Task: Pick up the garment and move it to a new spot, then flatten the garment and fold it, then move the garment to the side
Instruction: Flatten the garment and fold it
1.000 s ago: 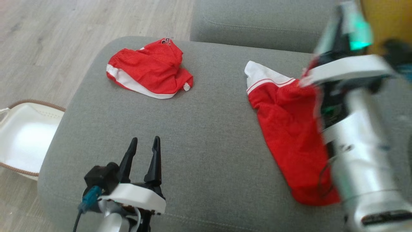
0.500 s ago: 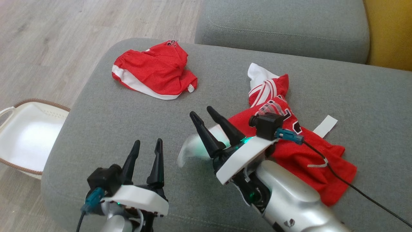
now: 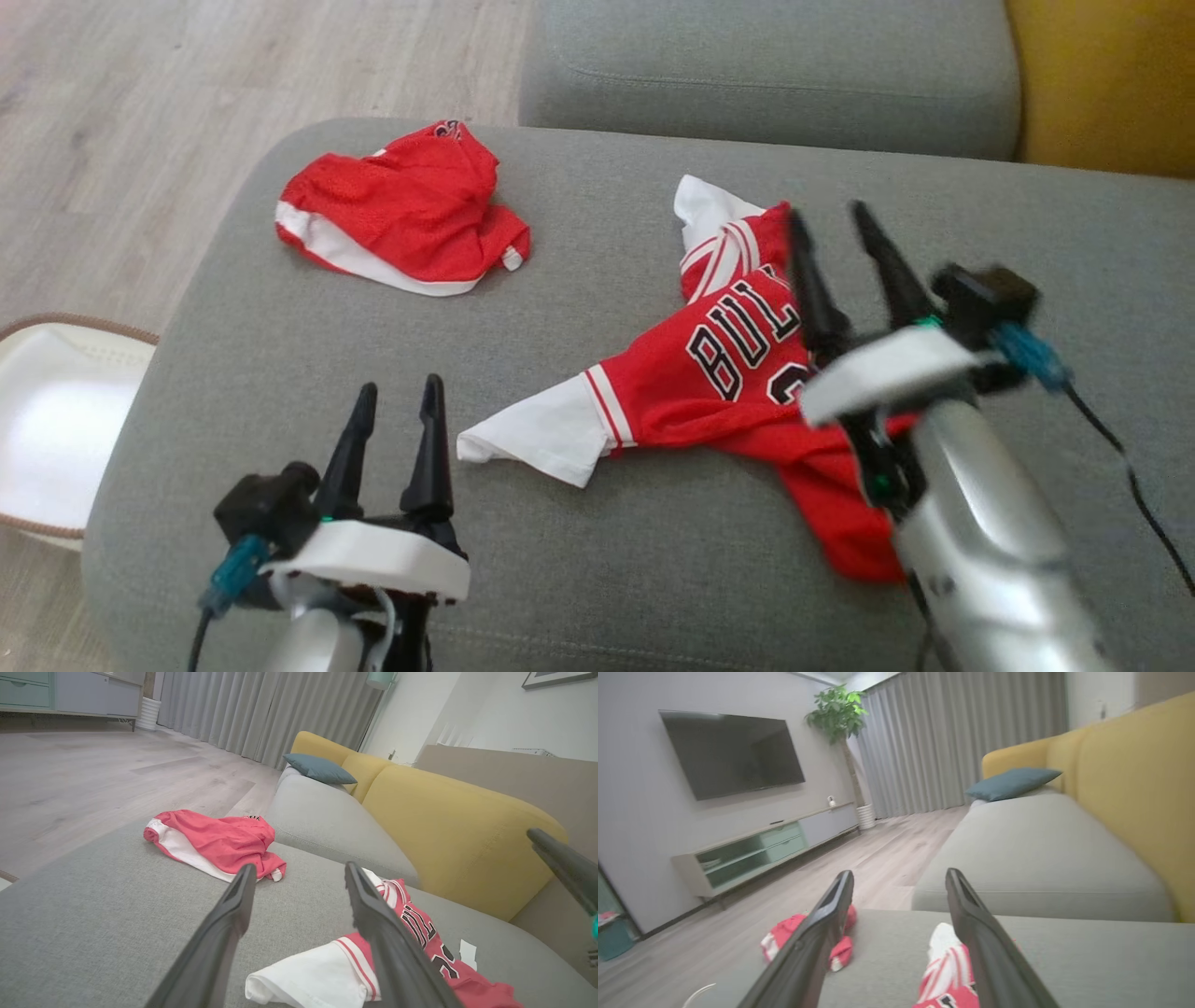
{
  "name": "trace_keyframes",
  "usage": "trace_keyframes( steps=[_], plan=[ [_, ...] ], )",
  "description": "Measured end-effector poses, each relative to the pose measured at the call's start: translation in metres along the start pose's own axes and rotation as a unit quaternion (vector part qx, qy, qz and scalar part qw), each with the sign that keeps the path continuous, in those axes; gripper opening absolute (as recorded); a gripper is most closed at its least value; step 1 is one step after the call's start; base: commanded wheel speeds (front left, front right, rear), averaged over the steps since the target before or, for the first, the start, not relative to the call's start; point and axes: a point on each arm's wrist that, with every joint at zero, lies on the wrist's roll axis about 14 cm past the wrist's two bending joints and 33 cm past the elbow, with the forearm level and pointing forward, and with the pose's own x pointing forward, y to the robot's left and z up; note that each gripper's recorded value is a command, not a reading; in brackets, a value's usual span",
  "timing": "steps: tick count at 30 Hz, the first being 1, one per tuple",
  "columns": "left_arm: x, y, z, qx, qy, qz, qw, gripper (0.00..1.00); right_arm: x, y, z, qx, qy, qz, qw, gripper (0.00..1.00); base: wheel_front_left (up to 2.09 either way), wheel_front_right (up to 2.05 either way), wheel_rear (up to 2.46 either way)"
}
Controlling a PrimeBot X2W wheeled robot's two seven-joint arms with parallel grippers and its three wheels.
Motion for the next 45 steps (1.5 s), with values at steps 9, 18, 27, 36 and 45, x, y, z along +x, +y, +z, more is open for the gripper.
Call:
trace_keyframes(
  steps=[9, 18, 27, 36, 45],
  plan=[
    [0.012, 0.007, 0.000, 0.010, -0.001, 0.003, 1.000, 1.00, -0.095, -0.062, -0.039, -0.040, 0.023, -0.117, 0.992, 1.00, 0.00, 0.00, 0.00],
    [0.020, 0.010, -0.012, 0.008, 0.016, 0.000, 1.000, 1.00, -0.116, -0.099, -0.046, -0.046, 0.041, -0.177, 0.982, 1.00, 0.00, 0.00, 0.00],
    [0.029, 0.013, -0.027, 0.008, 0.038, -0.002, 0.999, 1.00, -0.095, -0.130, -0.081, -0.039, 0.162, -0.202, 0.965, 1.00, 0.00, 0.00, 0.00],
    [0.033, 0.011, -0.037, 0.018, 0.052, -0.013, 0.998, 1.00, -0.102, -0.147, -0.126, -0.027, 0.288, -0.221, 0.932, 1.00, 0.00, 0.00, 0.00],
    [0.037, 0.014, -0.042, 0.018, 0.058, -0.010, 0.998, 1.00, -0.106, -0.154, -0.142, -0.009, 0.311, -0.233, 0.921, 1.00, 0.00, 0.00, 0.00]
  ],
)
